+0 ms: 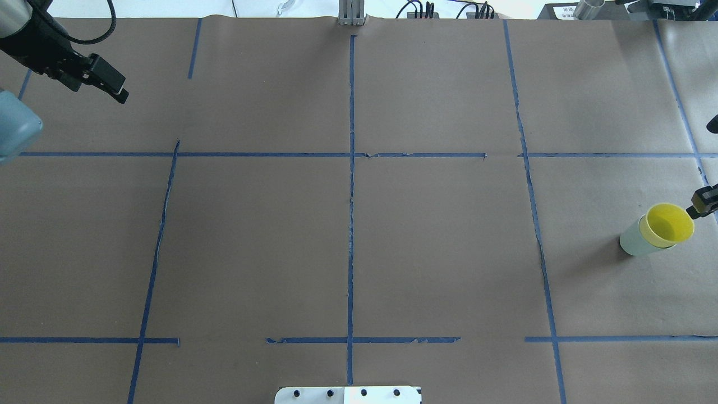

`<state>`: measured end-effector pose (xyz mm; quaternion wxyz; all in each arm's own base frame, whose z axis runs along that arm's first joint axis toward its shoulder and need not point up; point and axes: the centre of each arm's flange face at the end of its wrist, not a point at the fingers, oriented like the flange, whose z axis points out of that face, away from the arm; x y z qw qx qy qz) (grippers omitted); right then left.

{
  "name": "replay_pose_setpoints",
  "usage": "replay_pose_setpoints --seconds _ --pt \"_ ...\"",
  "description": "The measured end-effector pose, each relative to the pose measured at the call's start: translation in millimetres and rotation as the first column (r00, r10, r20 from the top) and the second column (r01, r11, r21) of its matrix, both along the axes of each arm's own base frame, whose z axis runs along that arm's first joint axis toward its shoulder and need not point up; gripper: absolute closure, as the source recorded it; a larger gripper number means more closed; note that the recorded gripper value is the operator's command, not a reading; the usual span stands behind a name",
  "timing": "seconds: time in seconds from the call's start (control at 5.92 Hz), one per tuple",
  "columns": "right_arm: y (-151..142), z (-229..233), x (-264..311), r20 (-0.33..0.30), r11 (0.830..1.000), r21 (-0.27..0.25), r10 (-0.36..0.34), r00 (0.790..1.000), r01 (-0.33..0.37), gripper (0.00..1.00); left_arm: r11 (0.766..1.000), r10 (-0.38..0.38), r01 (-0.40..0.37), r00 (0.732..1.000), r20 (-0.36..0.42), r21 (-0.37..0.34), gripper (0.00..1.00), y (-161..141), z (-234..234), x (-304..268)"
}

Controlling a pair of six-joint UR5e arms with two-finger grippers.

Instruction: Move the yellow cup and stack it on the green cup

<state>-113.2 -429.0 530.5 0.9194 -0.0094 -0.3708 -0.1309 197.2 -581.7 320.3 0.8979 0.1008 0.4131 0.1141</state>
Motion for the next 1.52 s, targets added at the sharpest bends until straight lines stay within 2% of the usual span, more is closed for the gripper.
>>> replay_pose_setpoints --seconds 0.51,0.84,1.01,1.18,1.35,1.52 --pt "3.2 2.9 15.3 -0.002 1.0 0.001 0.021 1.0 -0.021 0.0 1.0 0.017 -0.017 1.0 0.006 0.023 0.0 -1.7 2.1 -2.4" --pt "23.5 34.3 97.7 -0.013 0.994 0.013 0.104 0.994 -0.104 0.0 0.991 0.082 -0.088 0.995 0.06 0.1 0.0 -14.7 41.7 -41.4" --pt "44.0 52.8 137.2 -0.018 0.987 -0.004 0.158 0.987 -0.158 0.0 0.985 0.114 -0.126 0.988 0.1 0.12 0.0 -23.5 73.5 -78.4" --pt "60.3 65.5 156.8 -0.027 0.981 -0.026 0.194 0.981 -0.194 0.0 0.982 0.136 -0.152 0.981 0.139 0.111 0.0 -29.9 111.4 -129.0" --pt "66.8 71.2 162.9 -0.032 0.977 -0.039 0.209 0.977 -0.21 0.0 0.988 0.127 -0.138 0.98 0.155 0.062 0.0 -23.1 159.0 -182.8" --pt "68.3 73.2 164.2 -0.033 0.975 -0.047 0.216 0.976 -0.217 0.0 0.995 0.102 -0.101 0.983 0.155 -0.012 0.0 3.6 212.2 -223.4"
